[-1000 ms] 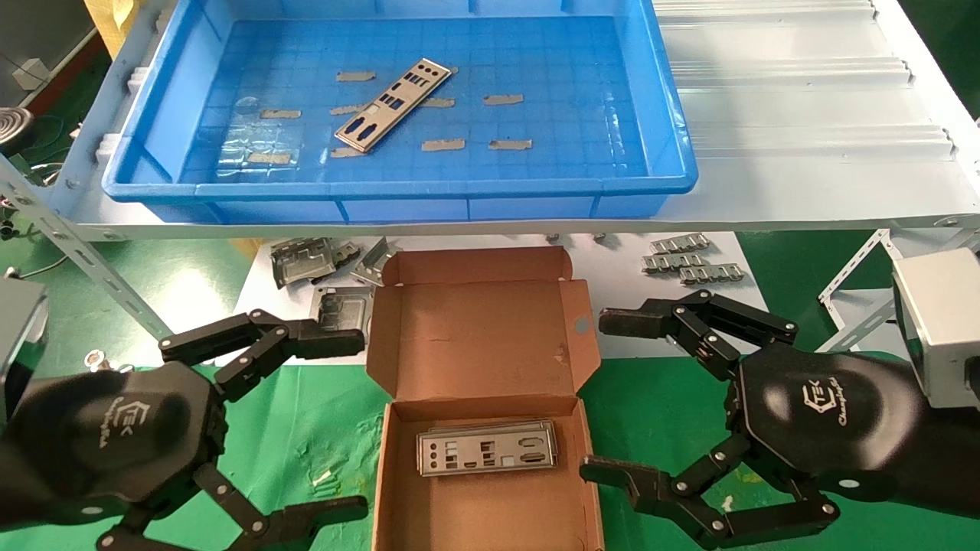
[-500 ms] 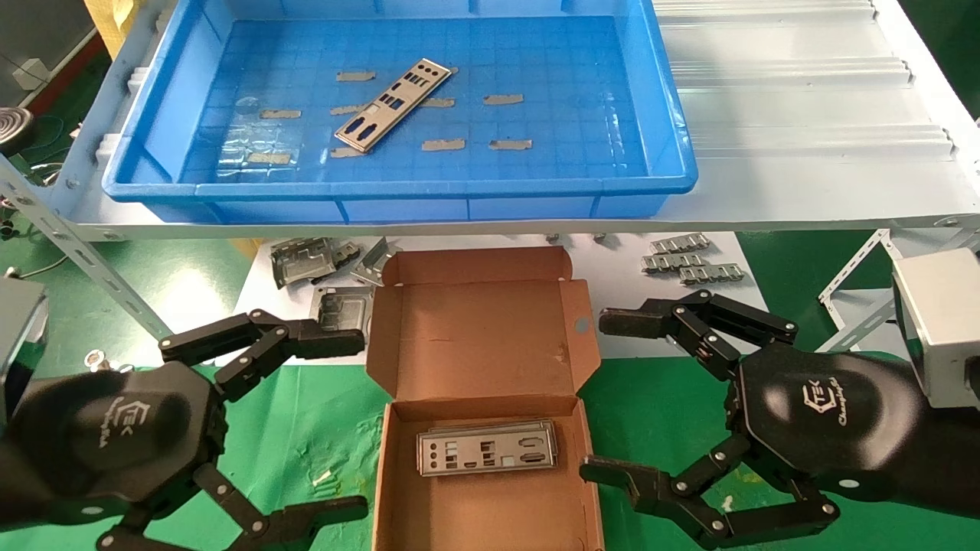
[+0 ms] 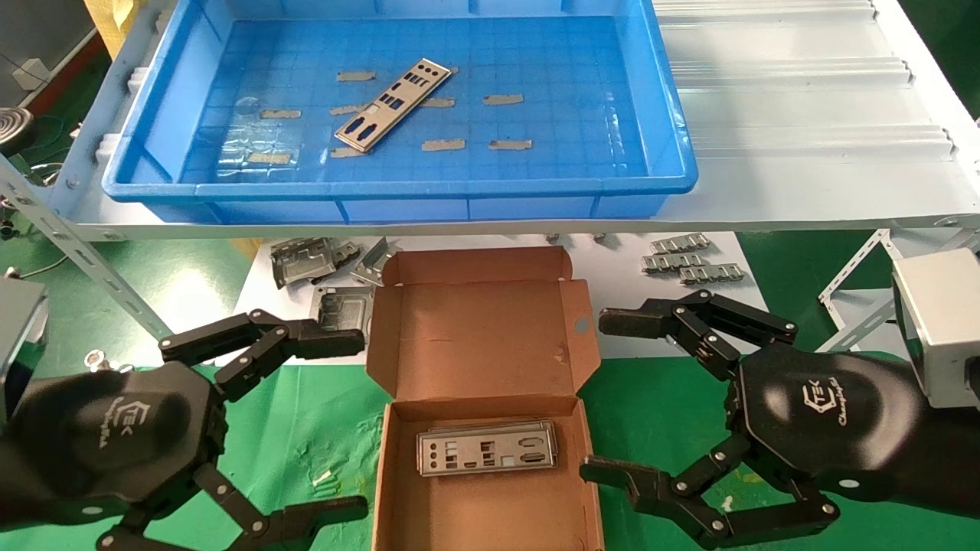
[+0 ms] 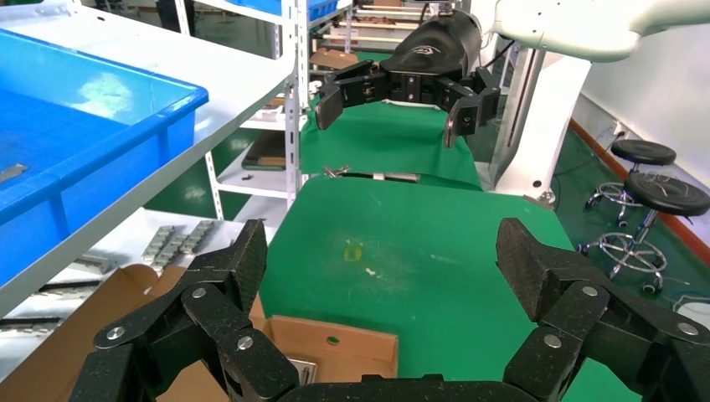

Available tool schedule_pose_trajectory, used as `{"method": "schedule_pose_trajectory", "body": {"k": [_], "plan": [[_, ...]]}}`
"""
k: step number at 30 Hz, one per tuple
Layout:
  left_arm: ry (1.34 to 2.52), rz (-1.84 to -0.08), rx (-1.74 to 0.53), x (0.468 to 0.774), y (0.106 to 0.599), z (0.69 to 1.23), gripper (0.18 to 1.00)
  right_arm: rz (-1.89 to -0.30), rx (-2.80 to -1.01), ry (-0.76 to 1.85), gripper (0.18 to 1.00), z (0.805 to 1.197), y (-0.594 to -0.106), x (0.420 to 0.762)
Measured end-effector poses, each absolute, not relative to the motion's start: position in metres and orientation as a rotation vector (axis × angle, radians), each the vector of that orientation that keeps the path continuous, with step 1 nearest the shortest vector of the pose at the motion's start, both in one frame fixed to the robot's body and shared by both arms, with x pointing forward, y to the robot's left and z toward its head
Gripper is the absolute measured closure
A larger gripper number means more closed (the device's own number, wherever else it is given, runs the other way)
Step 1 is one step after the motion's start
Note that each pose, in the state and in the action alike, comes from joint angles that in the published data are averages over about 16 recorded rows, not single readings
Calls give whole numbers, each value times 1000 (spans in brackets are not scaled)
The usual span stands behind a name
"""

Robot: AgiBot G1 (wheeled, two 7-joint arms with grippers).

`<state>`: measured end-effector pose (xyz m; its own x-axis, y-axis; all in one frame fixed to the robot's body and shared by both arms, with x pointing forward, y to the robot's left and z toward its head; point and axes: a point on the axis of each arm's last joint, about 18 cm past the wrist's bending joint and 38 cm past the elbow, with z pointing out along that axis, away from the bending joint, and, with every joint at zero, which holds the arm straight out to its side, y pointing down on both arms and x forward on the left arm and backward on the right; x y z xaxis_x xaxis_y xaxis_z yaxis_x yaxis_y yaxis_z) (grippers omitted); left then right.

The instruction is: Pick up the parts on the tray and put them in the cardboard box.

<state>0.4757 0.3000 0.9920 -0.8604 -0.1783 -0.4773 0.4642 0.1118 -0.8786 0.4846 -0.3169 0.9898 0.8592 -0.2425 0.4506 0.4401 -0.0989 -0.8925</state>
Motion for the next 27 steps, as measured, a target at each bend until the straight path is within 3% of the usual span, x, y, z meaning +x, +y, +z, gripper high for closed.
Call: {"method": "schedule_pose_trajectory", "body": {"k": [27], "plan": [[1924, -1799, 277, 476, 300, 992, 184, -577, -1570, -160, 178, 990, -317, 485]]}}
